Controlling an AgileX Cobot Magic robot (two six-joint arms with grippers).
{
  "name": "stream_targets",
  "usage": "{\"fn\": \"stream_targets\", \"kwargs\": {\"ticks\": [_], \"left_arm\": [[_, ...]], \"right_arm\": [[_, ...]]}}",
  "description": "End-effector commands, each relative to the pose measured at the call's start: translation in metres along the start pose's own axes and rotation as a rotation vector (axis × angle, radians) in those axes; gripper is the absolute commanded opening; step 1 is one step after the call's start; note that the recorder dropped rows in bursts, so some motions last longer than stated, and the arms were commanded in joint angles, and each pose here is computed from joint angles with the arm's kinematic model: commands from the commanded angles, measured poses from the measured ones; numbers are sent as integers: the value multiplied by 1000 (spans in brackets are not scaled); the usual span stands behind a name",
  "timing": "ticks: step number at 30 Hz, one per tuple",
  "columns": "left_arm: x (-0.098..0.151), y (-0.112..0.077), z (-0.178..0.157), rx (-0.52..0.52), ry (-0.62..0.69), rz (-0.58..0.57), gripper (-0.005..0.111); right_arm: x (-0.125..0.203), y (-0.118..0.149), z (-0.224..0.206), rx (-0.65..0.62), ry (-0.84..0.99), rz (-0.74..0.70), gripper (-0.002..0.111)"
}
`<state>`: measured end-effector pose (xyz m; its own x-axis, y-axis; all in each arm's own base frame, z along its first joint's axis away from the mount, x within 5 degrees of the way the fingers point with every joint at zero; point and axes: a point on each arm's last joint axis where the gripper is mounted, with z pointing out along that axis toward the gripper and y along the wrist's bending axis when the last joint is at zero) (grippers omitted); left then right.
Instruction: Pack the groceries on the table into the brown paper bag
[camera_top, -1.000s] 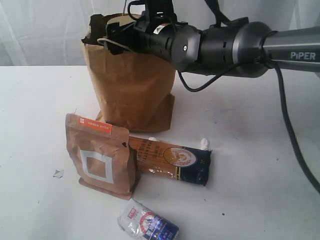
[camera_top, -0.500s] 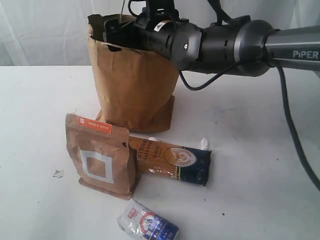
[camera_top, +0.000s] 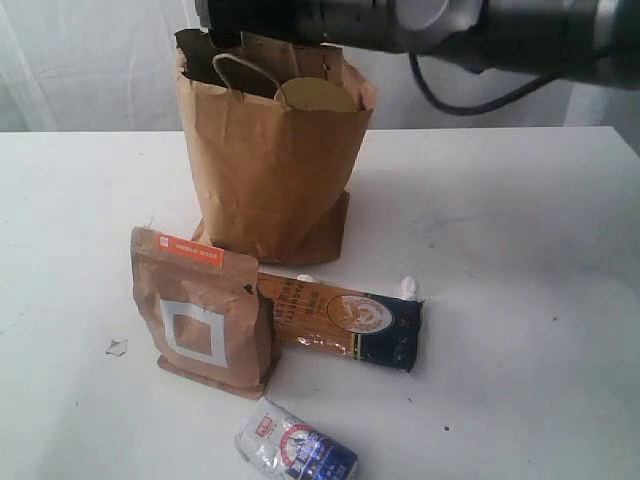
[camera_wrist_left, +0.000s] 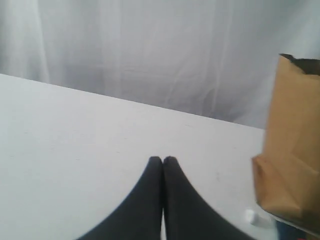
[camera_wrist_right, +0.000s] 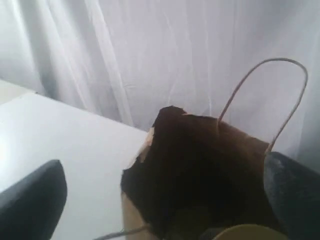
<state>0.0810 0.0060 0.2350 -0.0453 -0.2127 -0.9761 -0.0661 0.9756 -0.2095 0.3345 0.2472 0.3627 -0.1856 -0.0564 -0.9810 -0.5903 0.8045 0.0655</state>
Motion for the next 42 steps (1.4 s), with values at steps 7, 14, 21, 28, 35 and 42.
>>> {"fn": "stream_targets", "kwargs": {"ticks": [7,14,21,28,35,42], "left_arm": [[-25,17,-5,-215,-135,-5,0],[-72,5,-14,-155,-263,-42,0],[-114,-37,-31,228,-324,127,0],[-108,-46,-32,321,-303,214,0],[-44,-20,-7,140,-115,113,0],[-27,6,-4,-103,-112,28,0]], "right_arm": [[-1,9,-57,-144,408,-228,100],[10,11,-66,-183,556,-231,100],[27,29,-81,-350,761,-388,100],[36,55,-89,-478,831,-496,100],[55,65,-70,-508,854,-504,100],[84,66,-34,-480,845,-487,100]]}}
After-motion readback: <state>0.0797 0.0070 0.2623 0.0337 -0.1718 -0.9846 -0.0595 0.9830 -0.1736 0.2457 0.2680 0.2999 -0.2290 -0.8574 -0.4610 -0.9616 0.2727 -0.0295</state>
